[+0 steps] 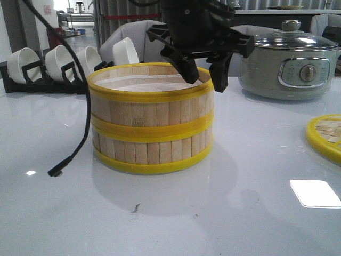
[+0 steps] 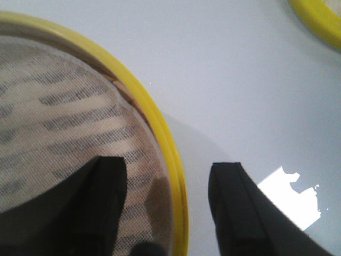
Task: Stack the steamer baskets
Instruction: 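Raise the left gripper away from the stacked baskets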
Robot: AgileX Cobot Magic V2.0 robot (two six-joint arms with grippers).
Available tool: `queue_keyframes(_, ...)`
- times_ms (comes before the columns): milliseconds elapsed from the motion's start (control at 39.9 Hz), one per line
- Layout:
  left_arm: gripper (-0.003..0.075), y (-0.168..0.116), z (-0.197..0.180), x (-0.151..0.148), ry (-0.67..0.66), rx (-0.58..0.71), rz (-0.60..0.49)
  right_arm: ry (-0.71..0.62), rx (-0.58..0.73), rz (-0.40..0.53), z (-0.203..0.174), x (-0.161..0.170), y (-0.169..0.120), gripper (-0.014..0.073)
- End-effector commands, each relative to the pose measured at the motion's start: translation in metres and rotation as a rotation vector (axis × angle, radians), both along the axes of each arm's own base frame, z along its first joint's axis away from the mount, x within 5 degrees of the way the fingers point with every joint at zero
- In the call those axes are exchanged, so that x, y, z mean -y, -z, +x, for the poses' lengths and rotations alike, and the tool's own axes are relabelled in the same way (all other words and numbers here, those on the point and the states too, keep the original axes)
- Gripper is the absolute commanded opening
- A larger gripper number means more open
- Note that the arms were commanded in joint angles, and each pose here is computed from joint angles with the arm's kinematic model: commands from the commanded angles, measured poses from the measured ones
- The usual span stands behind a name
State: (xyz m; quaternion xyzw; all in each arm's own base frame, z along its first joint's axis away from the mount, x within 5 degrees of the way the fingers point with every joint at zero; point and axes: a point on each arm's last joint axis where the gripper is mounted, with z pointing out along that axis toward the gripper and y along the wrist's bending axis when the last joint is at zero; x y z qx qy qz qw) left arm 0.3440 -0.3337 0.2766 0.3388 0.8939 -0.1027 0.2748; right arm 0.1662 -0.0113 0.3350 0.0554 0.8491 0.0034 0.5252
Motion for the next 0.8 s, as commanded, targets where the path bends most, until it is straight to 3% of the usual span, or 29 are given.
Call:
queue_keyframes(0,0.0426,-0.052,-0.007,-0.004,0.006,0.114,-0.095,0.006,0.114,-0.011,0.003,0.001,-0.019,0.0495)
queue_keyframes(325,0.0395,-0.055,-0.006,-0.01,-0.007,0.125,-0.063,0.006,0.11,-0.011,0.003,0.001,-0.018,0.0495)
queue_keyframes(375,0.034,-0.059,-0.007,-0.011,-0.01,0.13,-0.068,0.006,0.11,-0.011,0.003,0.001,-0.018,0.0495)
queue_keyframes(526,0.0068,-0.075,-0.006,-0.022,-0.028,0.16,-0.085,0.006,0.11,-0.011,0.003,0.001,-0.018,0.0495)
queue_keyframes(576,0.0103,-0.082,-0.005,-0.029,-0.041,0.178,-0.093,0.006,0.11,-0.011,0.003,0.001,-0.018,0.0495)
queue_keyframes(776,0.0083,-0.115,0.008,-0.075,-0.14,0.24,-0.128,0.006,0.106,-0.01,0.003,0.001,-0.018,0.0495)
